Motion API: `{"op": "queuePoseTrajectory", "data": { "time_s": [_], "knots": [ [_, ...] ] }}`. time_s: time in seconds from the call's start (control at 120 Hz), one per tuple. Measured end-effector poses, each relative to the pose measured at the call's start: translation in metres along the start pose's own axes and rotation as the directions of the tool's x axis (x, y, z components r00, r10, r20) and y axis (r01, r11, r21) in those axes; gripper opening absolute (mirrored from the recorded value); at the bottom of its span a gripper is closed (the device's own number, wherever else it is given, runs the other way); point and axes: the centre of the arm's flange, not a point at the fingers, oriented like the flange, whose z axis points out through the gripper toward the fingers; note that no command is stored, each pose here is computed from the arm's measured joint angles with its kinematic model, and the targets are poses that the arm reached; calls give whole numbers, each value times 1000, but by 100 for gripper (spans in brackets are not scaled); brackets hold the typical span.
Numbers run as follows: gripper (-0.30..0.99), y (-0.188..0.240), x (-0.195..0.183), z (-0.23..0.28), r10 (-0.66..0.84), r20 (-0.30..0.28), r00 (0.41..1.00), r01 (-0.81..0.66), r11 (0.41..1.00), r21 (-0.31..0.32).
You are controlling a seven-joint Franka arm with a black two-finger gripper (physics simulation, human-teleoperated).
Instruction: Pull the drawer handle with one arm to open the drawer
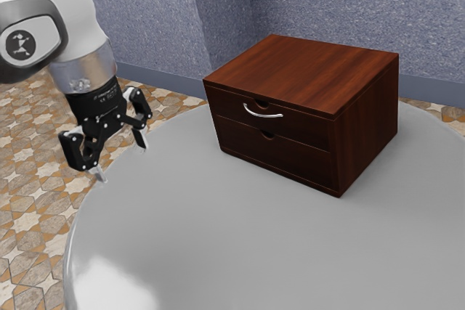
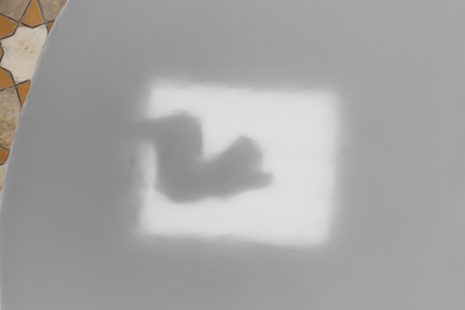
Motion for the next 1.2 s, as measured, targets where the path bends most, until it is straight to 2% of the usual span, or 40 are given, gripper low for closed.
{"op": "queuePoseTrajectory", "data": {
  "time_s": [0.125, 0.208, 0.325, 0.417, 0.567, 0.65, 0.733, 0.883, 1.2],
  "knots": [
    [69, 9, 1, 1, -9, -16, 1000, 9, 1000, -14],
    [69, 21, 0, 12, -5, -64, 998, 4, 1000, -16],
    [69, 47, -15, 23, 11, -93, 996, -13, 1000, -20],
    [69, 72, -19, 26, -8, -47, 999, 5, 999, -50],
    [69, 89, -28, 26, -29, 69, 997, 38, 990, -133],
    [69, 105, -37, 37, -24, 103, 994, 40, 987, -155],
    [69, 128, -45, 46, -13, 114, 993, 34, 983, -178],
    [69, 144, -52, 54, 8, 122, 993, 18, 978, -207],
    [69, 168, -26, 65, -3, 110, 994, 30, 968, -251]
  ]
}}
